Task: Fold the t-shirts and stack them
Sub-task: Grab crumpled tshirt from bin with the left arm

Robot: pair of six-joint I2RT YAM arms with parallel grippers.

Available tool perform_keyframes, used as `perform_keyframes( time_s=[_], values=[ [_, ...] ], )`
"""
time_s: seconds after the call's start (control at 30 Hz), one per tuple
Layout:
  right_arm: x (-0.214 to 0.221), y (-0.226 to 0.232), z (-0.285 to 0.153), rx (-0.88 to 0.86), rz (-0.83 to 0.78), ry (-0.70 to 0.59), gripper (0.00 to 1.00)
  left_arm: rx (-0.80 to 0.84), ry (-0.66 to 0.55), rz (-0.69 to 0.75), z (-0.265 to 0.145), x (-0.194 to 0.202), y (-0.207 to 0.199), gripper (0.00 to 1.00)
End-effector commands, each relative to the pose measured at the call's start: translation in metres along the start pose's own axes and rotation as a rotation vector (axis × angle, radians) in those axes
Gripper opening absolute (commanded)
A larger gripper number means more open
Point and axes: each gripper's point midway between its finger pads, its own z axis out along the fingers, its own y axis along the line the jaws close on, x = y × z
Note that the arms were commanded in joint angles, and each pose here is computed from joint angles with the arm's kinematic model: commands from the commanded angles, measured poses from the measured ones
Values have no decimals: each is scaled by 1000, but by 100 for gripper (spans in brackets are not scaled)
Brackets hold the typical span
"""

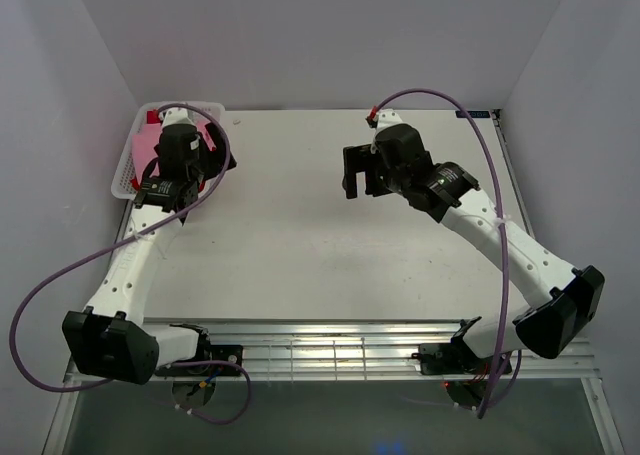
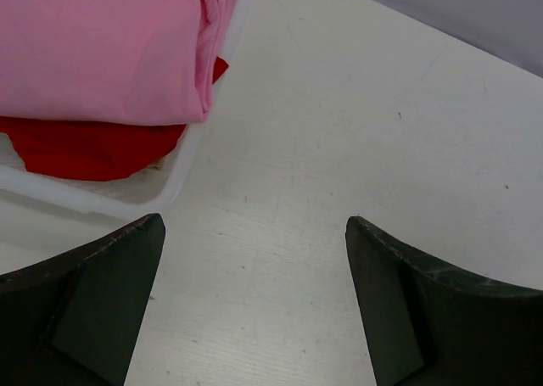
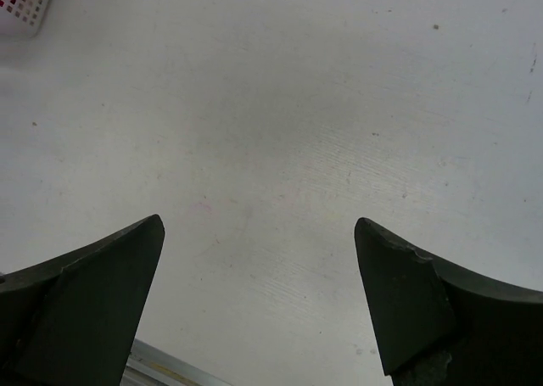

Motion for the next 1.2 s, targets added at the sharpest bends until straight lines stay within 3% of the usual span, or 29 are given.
perform_keyframes(
  time_s=[0.0, 0.07, 0.13, 0.17, 0.2, 0.3, 0.43, 0.57, 0.9, 1.03, 1.17],
  values=[
    [-5, 3, -18, -33, 60, -24, 100, -122, -91, -10, 13, -18, 31, 98],
    [-12, 8, -21, -63, 65, -66, 93, -194, -103, -40, 31, -26, 60, 95],
    [-21, 11, -31, -98, 66, -127, 84, -200, -41, -59, 61, -16, 69, 90],
    [-30, 16, -33, -133, 63, -172, 78, -231, -67, -94, 69, -33, 88, 83],
    [-28, 16, -38, -141, 60, -189, 65, -244, -22, -86, 89, -21, 95, 80],
    [-29, 13, -41, -140, 59, -228, 52, -237, -16, -63, 118, -32, 96, 73],
    [-23, 7, -37, -114, 61, -215, 52, -241, 72, -14, 170, -12, 101, 69],
    [-19, 6, -33, -100, 69, -206, 52, -222, 74, -11, 189, -16, 97, 69],
    [-4, 9, -16, -107, 45, -138, 54, -164, 79, -76, 190, -10, 84, 72],
    [0, 10, -17, -121, 50, -130, 54, -181, 154, -71, 200, 16, 90, 71],
    [1, 9, -21, -122, 60, -136, 54, -195, 198, -62, 199, 35, 95, 34]
  ],
)
